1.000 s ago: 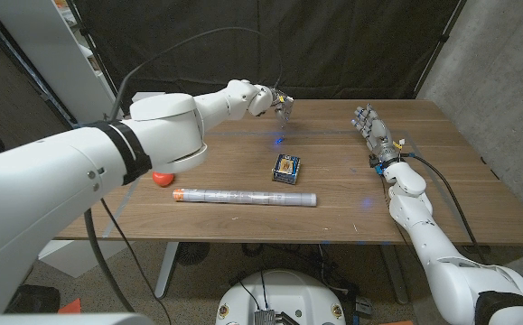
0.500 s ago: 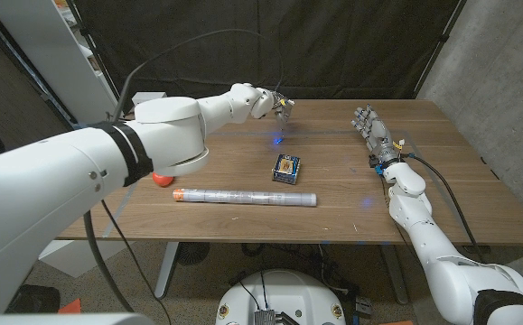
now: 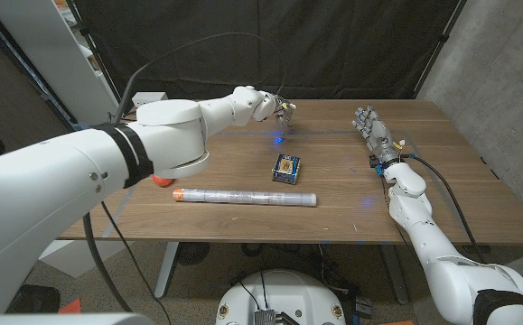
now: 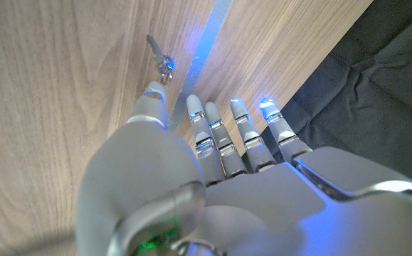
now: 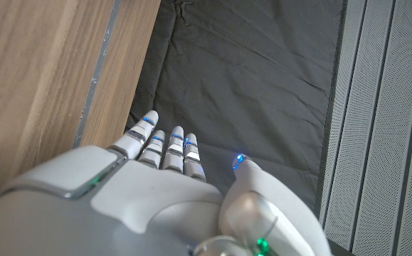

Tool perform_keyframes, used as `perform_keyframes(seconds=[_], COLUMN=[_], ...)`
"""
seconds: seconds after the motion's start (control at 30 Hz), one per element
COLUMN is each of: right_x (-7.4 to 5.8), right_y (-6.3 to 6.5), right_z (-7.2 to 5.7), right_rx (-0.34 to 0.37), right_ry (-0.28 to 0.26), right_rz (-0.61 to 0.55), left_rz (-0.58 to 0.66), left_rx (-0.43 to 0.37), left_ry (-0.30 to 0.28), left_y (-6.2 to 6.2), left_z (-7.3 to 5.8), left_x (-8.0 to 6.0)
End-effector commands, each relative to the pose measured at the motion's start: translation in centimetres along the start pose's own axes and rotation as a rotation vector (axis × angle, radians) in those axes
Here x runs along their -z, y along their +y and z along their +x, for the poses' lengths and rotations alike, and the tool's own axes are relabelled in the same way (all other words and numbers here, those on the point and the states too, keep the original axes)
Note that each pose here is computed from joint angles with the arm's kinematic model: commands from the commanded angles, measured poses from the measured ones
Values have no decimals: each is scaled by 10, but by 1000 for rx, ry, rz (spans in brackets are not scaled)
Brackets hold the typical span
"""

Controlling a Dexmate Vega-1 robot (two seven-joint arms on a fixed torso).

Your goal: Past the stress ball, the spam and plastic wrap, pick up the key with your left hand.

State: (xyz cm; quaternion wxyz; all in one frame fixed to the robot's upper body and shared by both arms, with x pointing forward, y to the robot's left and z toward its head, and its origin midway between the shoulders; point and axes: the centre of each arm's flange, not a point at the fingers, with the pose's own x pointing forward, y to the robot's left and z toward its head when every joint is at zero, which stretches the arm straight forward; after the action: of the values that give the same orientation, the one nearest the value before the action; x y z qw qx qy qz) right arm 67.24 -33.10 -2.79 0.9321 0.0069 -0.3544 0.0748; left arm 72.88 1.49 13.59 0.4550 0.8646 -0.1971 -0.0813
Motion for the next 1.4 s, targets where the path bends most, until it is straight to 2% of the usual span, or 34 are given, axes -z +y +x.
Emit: perform_keyframes(seconds=[0.03,0.73,1.07,1.4], right_x=[3,5,4,5], right_y=[-1,-3,-6,-10], right_z=[-2,-3,0,4], right_rx=[6,10,18,24], right_ry=[4,9,7,10], right_rz=[4,6,-3,-13], left_rz=[12,63,51,31], left_rx=[20,7,-15,-35], left_ry=[-2,29,116,160], left_y=[-7,-13,-13,-10], left_z=[1,2,5,5], left_x=[-5,-5,-6,-9])
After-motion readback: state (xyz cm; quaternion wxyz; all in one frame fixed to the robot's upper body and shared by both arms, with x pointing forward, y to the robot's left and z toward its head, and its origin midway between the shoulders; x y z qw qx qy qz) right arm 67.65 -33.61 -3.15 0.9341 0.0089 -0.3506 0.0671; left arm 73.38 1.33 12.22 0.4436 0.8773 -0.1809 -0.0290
